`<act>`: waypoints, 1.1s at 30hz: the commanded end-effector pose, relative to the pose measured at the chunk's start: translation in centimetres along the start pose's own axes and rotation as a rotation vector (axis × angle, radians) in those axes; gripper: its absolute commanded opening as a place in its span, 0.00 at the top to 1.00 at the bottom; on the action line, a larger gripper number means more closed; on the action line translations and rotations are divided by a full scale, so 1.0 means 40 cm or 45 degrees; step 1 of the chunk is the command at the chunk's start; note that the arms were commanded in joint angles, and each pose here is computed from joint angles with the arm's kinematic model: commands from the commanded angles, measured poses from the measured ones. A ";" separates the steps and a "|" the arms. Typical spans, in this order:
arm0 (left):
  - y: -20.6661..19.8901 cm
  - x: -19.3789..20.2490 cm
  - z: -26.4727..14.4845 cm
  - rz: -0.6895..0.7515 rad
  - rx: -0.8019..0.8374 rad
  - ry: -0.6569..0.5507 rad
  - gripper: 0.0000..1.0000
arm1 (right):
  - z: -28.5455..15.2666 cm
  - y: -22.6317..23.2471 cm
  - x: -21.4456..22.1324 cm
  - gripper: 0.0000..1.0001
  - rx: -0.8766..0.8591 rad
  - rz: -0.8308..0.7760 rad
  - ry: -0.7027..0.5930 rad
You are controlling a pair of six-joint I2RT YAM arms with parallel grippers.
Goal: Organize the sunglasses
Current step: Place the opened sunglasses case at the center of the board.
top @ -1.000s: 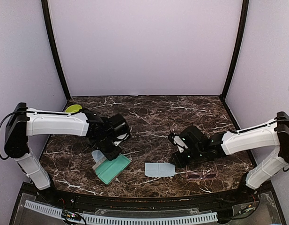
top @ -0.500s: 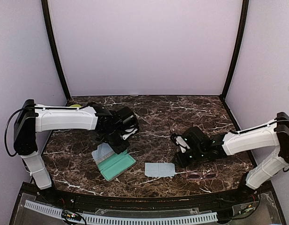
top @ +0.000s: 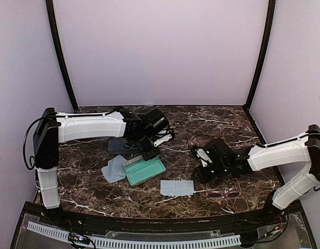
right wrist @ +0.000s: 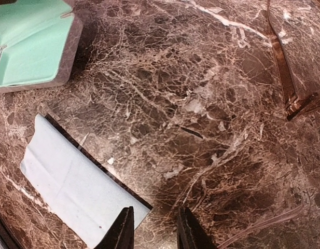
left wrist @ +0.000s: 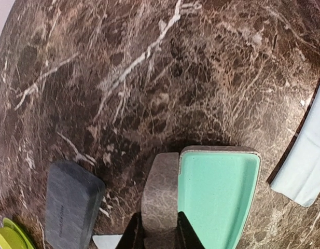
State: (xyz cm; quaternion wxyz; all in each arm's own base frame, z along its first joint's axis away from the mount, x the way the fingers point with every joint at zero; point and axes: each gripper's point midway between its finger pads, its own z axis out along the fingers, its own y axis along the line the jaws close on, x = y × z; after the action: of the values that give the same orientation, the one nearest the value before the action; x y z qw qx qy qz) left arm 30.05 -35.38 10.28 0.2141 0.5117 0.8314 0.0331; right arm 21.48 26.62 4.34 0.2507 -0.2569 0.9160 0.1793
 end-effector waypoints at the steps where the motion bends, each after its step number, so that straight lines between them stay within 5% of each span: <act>1: 0.011 -0.114 -0.046 0.181 -0.013 -0.197 0.88 | -0.011 -0.001 -0.011 0.70 -0.023 0.003 -0.040; 19: -0.027 -0.223 0.052 0.416 0.071 -0.224 0.87 | -0.021 -0.007 -0.004 0.70 -0.047 0.027 -0.048; 27: -0.032 -0.248 0.048 0.413 0.087 -0.273 0.61 | -0.018 -0.005 0.003 0.70 -0.059 0.040 -0.045; 33: -0.022 -0.262 0.031 0.391 0.070 -0.287 0.51 | -0.016 -0.003 0.003 0.70 -0.065 0.042 -0.046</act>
State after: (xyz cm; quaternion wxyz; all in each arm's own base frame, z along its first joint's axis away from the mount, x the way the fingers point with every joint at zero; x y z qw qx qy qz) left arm 33.65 -44.19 10.26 0.2631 0.6432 0.7190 -0.0045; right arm 20.79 25.86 4.29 0.2455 -0.2517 0.9149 0.1984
